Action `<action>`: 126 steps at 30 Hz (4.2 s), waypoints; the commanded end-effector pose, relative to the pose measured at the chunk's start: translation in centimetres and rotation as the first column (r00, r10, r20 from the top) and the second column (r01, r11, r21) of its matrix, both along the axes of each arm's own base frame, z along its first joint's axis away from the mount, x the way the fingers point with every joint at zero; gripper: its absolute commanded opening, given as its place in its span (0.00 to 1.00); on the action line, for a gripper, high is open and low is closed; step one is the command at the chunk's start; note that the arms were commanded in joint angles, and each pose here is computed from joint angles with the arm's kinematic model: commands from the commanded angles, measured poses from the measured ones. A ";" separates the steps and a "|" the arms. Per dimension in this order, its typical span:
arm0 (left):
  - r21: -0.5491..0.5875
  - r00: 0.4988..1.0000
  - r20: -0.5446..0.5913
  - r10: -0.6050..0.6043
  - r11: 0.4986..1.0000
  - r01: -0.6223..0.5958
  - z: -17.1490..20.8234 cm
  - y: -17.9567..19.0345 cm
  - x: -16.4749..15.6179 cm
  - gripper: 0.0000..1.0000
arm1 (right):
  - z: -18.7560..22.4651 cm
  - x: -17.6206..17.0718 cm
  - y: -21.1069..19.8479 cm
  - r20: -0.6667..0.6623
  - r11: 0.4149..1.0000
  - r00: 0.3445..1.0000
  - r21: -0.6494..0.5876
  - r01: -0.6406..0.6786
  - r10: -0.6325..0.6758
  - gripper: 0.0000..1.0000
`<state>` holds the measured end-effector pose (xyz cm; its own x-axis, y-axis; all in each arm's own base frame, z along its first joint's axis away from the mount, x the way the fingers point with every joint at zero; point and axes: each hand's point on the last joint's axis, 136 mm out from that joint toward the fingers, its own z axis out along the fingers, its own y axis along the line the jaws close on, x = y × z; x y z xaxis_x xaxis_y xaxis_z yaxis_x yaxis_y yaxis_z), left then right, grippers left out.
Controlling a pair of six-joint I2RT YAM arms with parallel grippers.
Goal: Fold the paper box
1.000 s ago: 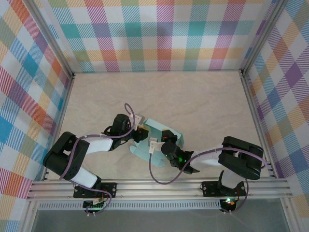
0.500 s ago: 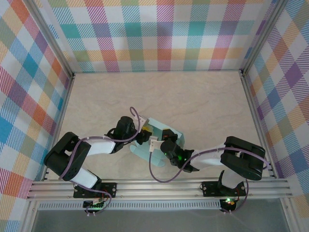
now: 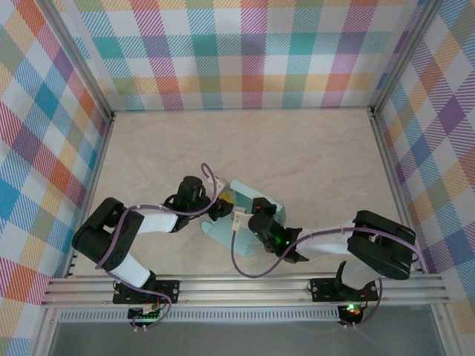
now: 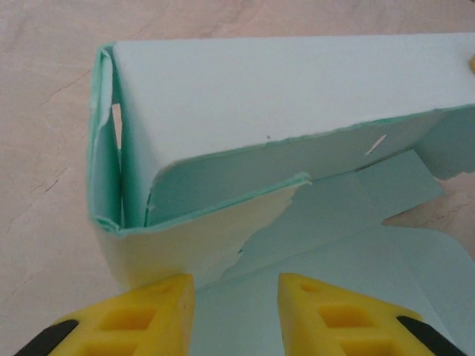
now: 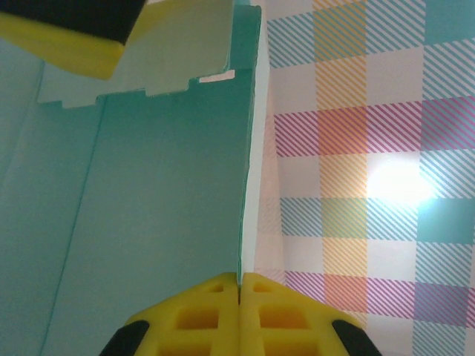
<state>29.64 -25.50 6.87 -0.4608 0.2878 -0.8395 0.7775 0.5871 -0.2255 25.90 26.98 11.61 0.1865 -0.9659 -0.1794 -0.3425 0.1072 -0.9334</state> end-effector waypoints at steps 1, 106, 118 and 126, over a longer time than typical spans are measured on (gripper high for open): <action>-0.020 0.998 0.049 -0.049 0.999 0.050 1.6 0.2 0.4 0.36 | -1.8 -0.8 -0.4 -0.068 0.999 0.997 -0.026 -0.033 0.031 0.00; -0.057 0.994 0.043 -0.104 0.993 0.107 -0.2 -6.2 4.9 0.27 | -0.1 0.4 -3.8 0.035 0.975 0.999 -0.220 -0.004 0.012 0.00; -0.075 0.997 0.060 -0.058 0.995 0.063 0.3 -8.3 4.6 0.21 | -1.1 0.4 -3.4 0.009 0.978 1.000 -0.207 0.002 0.000 0.00; -0.108 0.998 0.061 0.019 0.994 -0.012 0.8 -9.2 4.9 0.17 | -1.4 0.3 -3.1 0.002 0.981 1.000 -0.195 0.002 -0.002 0.00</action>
<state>35.11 -32.83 6.21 -0.4375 0.2467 -0.8647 0.7701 0.5992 -0.2187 27.23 21.64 11.77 0.0840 -0.9962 0.0239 -0.2808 -0.0467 -0.9586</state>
